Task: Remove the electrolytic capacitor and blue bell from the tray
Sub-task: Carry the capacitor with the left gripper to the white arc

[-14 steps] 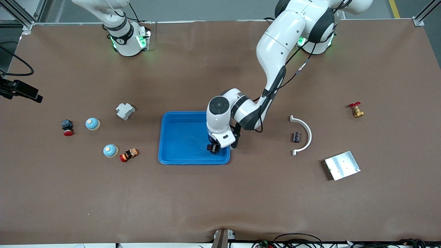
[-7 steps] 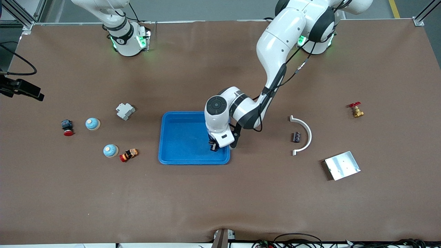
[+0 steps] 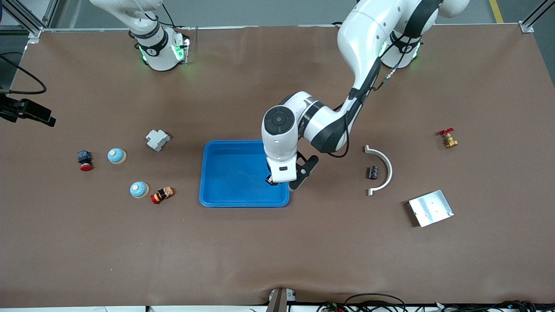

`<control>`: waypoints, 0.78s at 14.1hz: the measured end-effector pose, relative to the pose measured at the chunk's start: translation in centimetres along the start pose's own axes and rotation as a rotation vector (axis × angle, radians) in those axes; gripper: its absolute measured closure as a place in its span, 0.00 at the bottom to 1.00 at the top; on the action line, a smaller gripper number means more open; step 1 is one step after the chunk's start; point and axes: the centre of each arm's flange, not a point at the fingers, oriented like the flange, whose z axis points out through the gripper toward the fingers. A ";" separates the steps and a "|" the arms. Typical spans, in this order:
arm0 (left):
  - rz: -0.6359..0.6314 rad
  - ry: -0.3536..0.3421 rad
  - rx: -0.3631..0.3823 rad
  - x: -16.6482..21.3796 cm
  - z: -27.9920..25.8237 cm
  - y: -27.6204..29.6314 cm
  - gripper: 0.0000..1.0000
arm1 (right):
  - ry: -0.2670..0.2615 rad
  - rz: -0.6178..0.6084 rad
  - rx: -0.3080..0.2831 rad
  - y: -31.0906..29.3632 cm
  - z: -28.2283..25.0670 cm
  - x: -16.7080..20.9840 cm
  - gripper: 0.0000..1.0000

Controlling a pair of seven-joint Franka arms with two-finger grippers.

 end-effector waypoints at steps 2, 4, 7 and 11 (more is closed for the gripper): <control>0.143 -0.005 0.021 1.2 -1.7 -0.9 0.67 | 0.003 -0.003 0.000 -0.1 -0.1 0.0 0.00; 0.255 -0.009 0.030 3.0 -3.0 -2.1 0.67 | 0.012 -0.008 0.000 -0.2 -0.1 0.1 0.00; 0.403 -0.022 0.049 6.5 -4.5 -4.6 0.67 | 0.016 -0.016 0.000 -0.4 -0.2 0.1 0.00; 0.573 -0.053 0.080 12.0 -5.6 -9.1 0.67 | 0.024 -0.015 0.001 -0.2 -0.5 0.2 0.00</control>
